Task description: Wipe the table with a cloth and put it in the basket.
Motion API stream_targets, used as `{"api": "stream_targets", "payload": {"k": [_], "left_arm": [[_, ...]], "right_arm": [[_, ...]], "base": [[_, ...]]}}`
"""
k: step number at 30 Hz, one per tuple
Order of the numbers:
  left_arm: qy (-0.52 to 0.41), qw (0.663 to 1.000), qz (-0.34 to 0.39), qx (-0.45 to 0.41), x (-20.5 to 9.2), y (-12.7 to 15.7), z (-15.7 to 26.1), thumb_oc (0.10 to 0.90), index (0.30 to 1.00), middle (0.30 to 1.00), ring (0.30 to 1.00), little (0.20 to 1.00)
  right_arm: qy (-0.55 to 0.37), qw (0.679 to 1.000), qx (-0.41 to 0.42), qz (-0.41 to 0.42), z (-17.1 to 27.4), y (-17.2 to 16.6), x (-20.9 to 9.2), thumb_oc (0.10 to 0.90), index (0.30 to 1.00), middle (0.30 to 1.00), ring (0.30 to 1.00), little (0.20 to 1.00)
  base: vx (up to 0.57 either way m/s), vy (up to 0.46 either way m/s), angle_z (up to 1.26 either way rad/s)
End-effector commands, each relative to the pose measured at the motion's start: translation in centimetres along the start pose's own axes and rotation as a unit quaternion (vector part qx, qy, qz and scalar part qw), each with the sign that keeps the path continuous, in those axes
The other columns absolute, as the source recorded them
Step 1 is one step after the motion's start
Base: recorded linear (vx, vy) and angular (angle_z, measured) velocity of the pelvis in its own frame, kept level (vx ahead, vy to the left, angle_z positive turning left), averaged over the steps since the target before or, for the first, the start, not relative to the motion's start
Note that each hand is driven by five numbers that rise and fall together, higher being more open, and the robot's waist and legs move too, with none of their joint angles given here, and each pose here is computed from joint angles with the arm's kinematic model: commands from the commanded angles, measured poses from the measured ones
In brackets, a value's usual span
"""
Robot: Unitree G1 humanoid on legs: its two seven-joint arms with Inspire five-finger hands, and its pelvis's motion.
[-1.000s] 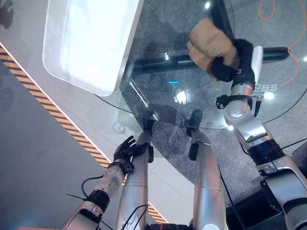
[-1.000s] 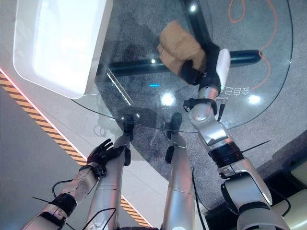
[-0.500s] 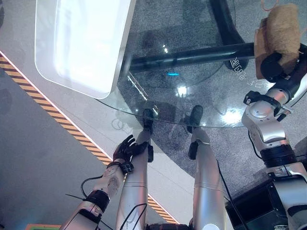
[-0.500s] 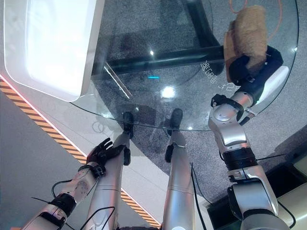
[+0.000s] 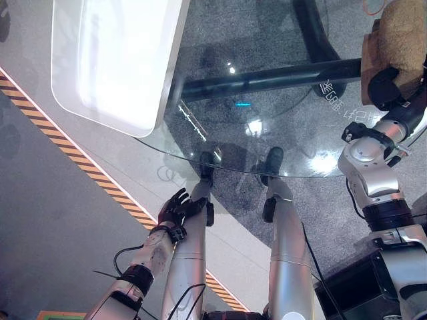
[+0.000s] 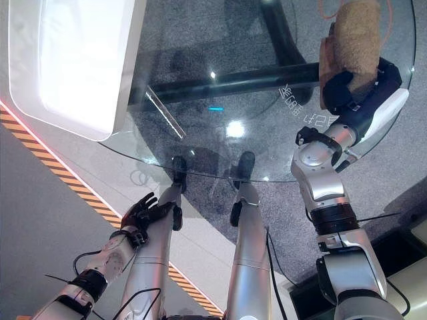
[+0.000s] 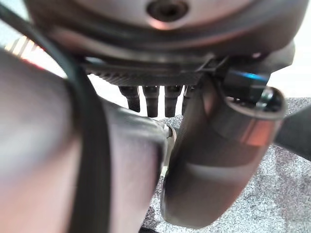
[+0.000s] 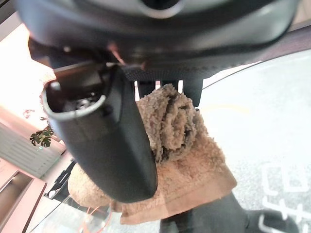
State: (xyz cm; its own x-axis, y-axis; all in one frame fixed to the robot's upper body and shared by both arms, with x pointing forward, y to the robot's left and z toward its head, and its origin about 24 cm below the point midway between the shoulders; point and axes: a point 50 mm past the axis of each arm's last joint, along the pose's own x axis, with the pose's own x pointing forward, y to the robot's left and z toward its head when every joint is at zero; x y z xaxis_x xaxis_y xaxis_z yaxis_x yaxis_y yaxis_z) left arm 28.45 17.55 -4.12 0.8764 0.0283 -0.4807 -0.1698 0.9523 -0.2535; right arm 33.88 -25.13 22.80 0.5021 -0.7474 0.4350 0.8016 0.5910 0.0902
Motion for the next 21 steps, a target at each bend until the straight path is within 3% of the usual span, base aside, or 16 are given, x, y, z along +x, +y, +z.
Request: {"api": "stream_targets", "payload": {"k": [1,6,9,10,13,21], "left_arm": [[0.067,0.997,0.009,-0.033,-2.1,0.6,-5.3,0.800,0.900,0.900,0.900,0.900],[0.066,0.997,0.005,-0.033,-1.9,0.0,-5.3,0.800,0.900,0.900,0.900,0.900],[0.066,0.997,0.005,-0.032,-1.9,-0.1,-5.3,0.800,0.900,0.900,0.900,0.900],[0.065,0.997,0.002,-0.028,-1.9,-0.3,-5.3,0.800,0.900,0.900,0.900,0.900],[0.062,0.998,0.000,-0.025,-1.9,-0.5,-5.4,0.800,0.900,0.900,0.900,0.900],[0.051,0.998,-0.014,-0.020,-1.7,-1.1,-4.9,0.800,0.900,0.900,0.900,0.900]], "right_arm": [[-0.156,0.987,0.029,0.013,6.0,-0.7,0.7,0.100,0.300,0.300,0.300,0.200],[-0.135,0.982,0.012,0.129,4.8,1.8,-1.5,0.100,0.300,0.300,0.300,0.200],[-0.133,0.979,0.008,0.153,4.6,2.3,-2.0,0.100,0.300,0.300,0.300,0.200],[-0.132,0.964,-0.011,0.229,4.1,3.8,-4.1,0.100,0.300,0.300,0.300,0.200],[-0.134,0.944,-0.025,0.301,3.6,5.0,-6.3,0.100,0.300,0.300,0.300,0.200],[-0.134,0.892,-0.035,0.429,3.0,7.2,-10.4,0.100,0.300,0.300,0.300,0.200]], "base": [[0.00,0.000,0.00],[0.00,0.000,0.00],[0.00,0.000,0.00],[0.00,0.000,0.00],[0.00,0.003,0.01],[0.01,0.003,0.02]]}}
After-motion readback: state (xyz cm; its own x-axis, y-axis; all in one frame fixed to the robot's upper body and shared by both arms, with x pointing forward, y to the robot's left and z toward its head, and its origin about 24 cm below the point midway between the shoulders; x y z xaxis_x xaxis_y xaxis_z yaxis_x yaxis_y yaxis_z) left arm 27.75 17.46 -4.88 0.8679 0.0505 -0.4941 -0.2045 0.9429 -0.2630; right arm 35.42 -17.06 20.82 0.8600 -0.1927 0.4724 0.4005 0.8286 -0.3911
